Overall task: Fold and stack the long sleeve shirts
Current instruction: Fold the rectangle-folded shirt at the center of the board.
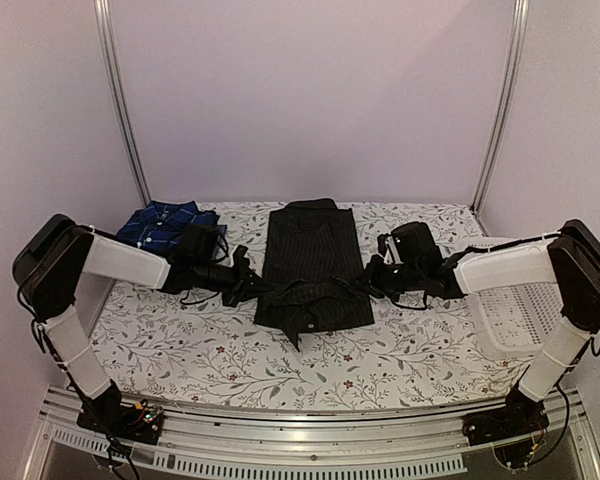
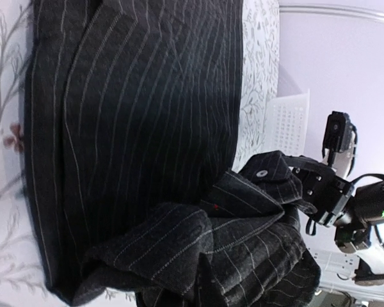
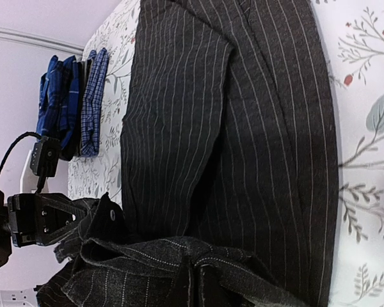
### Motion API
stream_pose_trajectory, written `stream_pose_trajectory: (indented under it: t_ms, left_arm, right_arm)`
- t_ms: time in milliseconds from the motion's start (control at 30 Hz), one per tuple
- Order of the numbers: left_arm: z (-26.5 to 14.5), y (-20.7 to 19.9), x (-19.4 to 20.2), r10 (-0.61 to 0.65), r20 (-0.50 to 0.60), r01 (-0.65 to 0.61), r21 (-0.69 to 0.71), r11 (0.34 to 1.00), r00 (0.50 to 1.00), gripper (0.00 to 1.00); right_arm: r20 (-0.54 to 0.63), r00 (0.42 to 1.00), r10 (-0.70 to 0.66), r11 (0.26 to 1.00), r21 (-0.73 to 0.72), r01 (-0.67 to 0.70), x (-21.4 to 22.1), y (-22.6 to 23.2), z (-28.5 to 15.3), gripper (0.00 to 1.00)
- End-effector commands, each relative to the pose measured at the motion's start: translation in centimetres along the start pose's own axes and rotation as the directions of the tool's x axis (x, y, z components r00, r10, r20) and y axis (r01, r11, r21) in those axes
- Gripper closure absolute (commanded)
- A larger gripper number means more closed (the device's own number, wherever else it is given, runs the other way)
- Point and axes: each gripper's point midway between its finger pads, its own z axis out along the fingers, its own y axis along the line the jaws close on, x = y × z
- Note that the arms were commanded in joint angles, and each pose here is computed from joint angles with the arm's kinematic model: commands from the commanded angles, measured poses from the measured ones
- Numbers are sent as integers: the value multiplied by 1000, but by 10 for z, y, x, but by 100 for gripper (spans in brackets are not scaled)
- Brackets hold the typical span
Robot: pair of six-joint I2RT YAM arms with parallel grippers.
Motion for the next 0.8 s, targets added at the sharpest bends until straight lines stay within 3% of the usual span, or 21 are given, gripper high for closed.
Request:
stream_pose_trajectory:
  t_ms: [0, 300, 533, 767]
  left_arm:
    - [19, 1, -42, -10, 61, 6, 55, 998, 998, 100]
    - [39, 42, -38, -66, 52, 66, -7, 998, 997, 100]
    - [30, 56, 10, -88, 29, 89, -39, 995, 996, 100]
    - [10, 47, 64, -69, 38, 71, -59, 996, 997, 100]
  right_arm:
    - [43, 999, -27, 1000, 9, 26, -28, -13, 30, 100]
    - [-45, 999, 30, 996, 83, -26, -5, -62, 66, 100]
    - [-96, 991, 95, 992, 88, -87, 38, -77, 49, 100]
    - [-106, 989, 102, 993, 77, -94, 79, -62, 13, 100]
